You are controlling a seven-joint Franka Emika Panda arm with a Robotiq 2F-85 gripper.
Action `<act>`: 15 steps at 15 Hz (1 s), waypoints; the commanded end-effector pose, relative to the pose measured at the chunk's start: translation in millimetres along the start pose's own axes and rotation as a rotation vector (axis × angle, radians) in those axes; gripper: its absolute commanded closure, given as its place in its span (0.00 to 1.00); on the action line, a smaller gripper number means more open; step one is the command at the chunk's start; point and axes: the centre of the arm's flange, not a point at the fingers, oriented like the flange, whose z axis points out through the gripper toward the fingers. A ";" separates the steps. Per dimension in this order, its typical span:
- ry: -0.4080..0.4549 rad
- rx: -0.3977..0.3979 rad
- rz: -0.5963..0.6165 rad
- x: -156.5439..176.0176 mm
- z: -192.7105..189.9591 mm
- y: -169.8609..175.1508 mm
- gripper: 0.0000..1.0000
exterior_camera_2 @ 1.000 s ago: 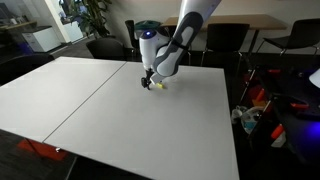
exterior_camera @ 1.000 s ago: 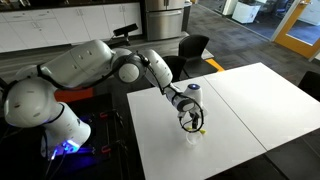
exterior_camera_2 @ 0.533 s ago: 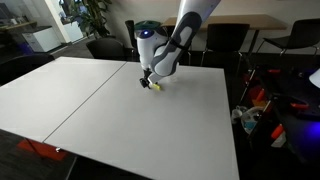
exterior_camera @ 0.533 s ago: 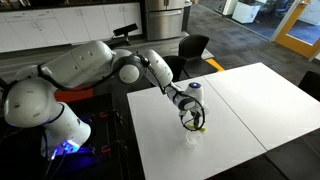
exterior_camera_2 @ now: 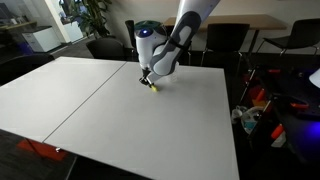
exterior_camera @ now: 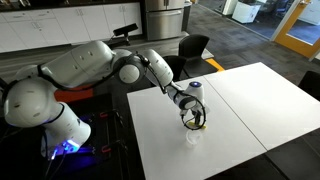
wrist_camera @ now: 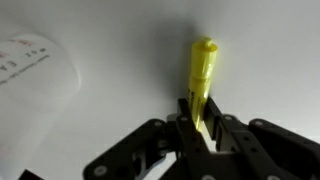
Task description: Place the marker in the cup
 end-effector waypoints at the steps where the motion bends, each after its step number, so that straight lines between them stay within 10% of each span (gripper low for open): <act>1: -0.006 0.005 0.001 -0.2 -6.1 -2.0 0.95; 10: 0.065 0.024 -0.027 -8.1 -75.7 -17.6 0.95; 15: -0.038 0.099 -0.164 -25.1 -128.5 -25.9 0.95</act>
